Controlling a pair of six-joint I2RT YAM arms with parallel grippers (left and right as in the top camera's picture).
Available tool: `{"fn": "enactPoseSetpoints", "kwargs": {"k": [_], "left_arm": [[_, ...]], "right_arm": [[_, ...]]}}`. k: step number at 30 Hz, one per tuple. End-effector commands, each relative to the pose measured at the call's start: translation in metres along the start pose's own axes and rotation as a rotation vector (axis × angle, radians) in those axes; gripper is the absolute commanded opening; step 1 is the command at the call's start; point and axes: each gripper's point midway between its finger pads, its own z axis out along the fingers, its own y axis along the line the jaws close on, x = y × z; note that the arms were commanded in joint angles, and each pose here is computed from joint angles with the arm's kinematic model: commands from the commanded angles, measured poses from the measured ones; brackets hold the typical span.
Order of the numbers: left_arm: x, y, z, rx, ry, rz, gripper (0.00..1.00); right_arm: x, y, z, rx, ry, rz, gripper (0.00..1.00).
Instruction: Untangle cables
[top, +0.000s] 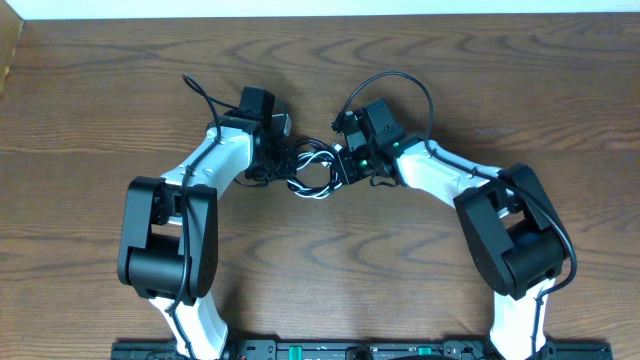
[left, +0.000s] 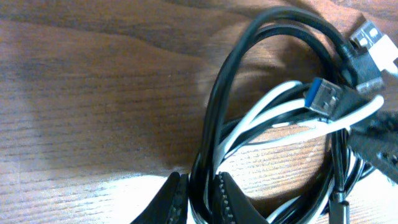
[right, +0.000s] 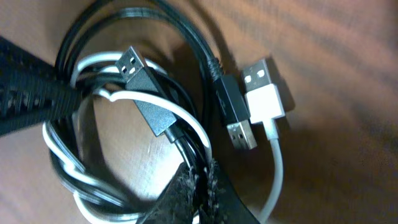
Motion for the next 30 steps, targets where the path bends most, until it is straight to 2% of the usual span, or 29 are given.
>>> {"fn": "enactPoseSetpoints", "kwargs": {"k": [1,12,15,16,22,30], "left_arm": [[-0.005,0.025,-0.004,-0.114,-0.024,-0.058,0.16],[-0.006,0.027,-0.005,-0.127,-0.028,-0.072,0.15],[-0.006,0.027,-0.005,-0.127,-0.028,-0.071,0.16],[-0.006,0.027,-0.005,-0.127,-0.028,-0.071,0.15],[-0.005,0.027,-0.005,-0.127,-0.023,-0.072,0.16],[-0.004,0.024,-0.004,-0.109,-0.02,-0.072,0.16]], "right_arm": [[0.002,-0.024,-0.012,0.067,0.033,0.068,0.01],[0.014,-0.039,-0.023,0.136,0.108,0.154,0.02],[0.012,-0.019,-0.02,0.042,0.11,0.067,0.17],[0.009,-0.012,-0.02,0.007,0.102,0.041,0.19],[-0.024,0.019,-0.024,-0.145,-0.001,-0.024,0.2],[-0.04,0.03,-0.014,-0.076,-0.081,-0.191,0.22]]}}
